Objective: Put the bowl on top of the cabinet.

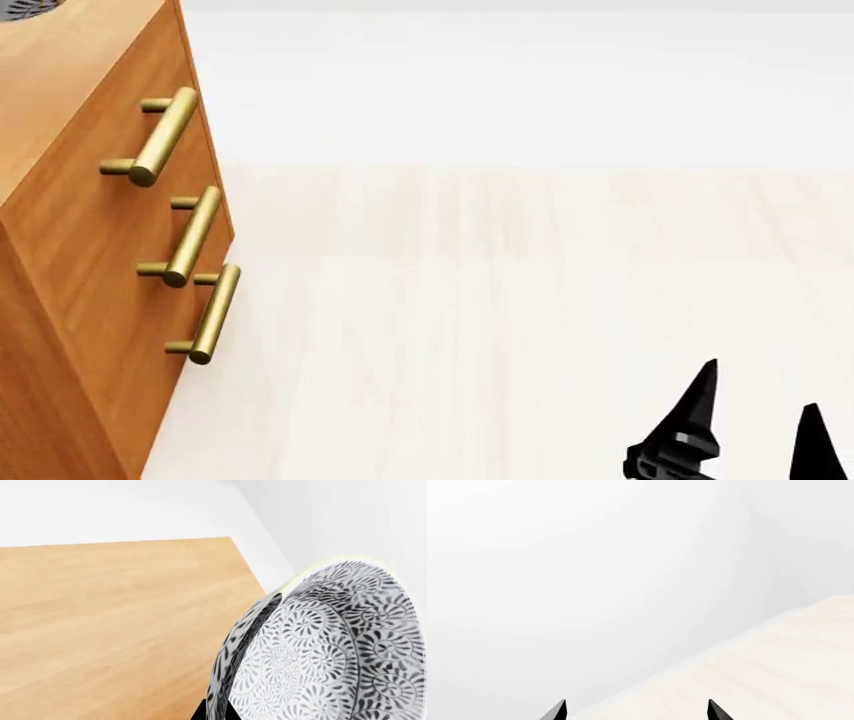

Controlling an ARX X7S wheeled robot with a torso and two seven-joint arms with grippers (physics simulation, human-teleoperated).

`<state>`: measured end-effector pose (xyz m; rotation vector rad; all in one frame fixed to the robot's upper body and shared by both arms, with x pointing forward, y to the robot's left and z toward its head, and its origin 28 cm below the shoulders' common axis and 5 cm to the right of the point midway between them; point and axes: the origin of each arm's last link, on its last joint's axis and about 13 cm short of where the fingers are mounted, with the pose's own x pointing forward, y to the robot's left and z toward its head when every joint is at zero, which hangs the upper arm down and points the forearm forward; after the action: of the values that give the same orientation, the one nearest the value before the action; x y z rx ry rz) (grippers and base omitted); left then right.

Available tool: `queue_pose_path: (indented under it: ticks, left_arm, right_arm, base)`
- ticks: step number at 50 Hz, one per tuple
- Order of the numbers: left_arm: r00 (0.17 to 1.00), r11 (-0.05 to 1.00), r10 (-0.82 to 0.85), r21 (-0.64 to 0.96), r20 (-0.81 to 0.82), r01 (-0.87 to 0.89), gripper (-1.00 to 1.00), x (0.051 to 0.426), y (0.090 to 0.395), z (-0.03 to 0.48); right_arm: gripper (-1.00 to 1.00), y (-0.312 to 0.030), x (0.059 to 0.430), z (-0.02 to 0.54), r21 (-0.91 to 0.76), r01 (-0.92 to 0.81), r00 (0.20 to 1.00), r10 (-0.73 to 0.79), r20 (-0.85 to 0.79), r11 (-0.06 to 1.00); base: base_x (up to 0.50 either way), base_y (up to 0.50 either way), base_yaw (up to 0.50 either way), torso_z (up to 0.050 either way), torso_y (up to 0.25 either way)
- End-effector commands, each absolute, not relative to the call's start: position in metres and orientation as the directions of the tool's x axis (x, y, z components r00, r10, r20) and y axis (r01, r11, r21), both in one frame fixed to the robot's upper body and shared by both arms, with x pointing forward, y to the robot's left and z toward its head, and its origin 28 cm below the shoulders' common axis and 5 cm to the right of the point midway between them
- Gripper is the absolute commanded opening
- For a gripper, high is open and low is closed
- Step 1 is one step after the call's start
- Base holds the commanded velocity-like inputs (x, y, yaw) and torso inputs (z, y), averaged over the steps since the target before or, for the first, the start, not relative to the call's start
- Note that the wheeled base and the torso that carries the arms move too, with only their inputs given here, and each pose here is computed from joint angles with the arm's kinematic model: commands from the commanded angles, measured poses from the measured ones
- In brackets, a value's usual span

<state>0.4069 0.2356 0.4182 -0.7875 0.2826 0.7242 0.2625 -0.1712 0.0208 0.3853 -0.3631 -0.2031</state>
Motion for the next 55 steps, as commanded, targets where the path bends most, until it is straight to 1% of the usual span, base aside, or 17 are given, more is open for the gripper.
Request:
queue_pose_path:
  ticks: [1,13,47,55]
  left_arm:
    - [0.699,0.480,0.492,-0.509,-0.518,-0.715,-1.00,0.405,0.241,0.418]
    - [0.716,0.515,0.474,-0.499,-0.512,-0.697,-1.00,0.406,0.239,0.414]
    - [0.678,0.484,0.526,-0.474,-0.514,-0.735,-1.00,0.411,0.248,0.399]
    - [0.679,0.485,0.522,-0.476,-0.516,-0.734,-1.00,0.412,0.249,0.394]
  right_arm:
    - [1.00,-0.171,0.263,0.020,0.400,0.126,0.917,-0.260,0.302,0.908]
    - [1.00,-0.171,0.263,0.020,0.399,0.126,0.916,-0.261,0.304,0.908]
    - [1.00,-0.168,0.268,0.016,0.382,0.130,0.923,-0.253,0.290,0.915]
    - [1.00,-0.168,0.269,0.015,0.379,0.133,0.924,-0.253,0.287,0.916]
  base:
    - [0.00,0.00,0.00,0.000,0.000]
    - [0.00,0.00,0.00,0.000,0.000]
    - [0.00,0.00,0.00,0.000,0.000]
    - [0.00,0.00,0.00,0.000,0.001]
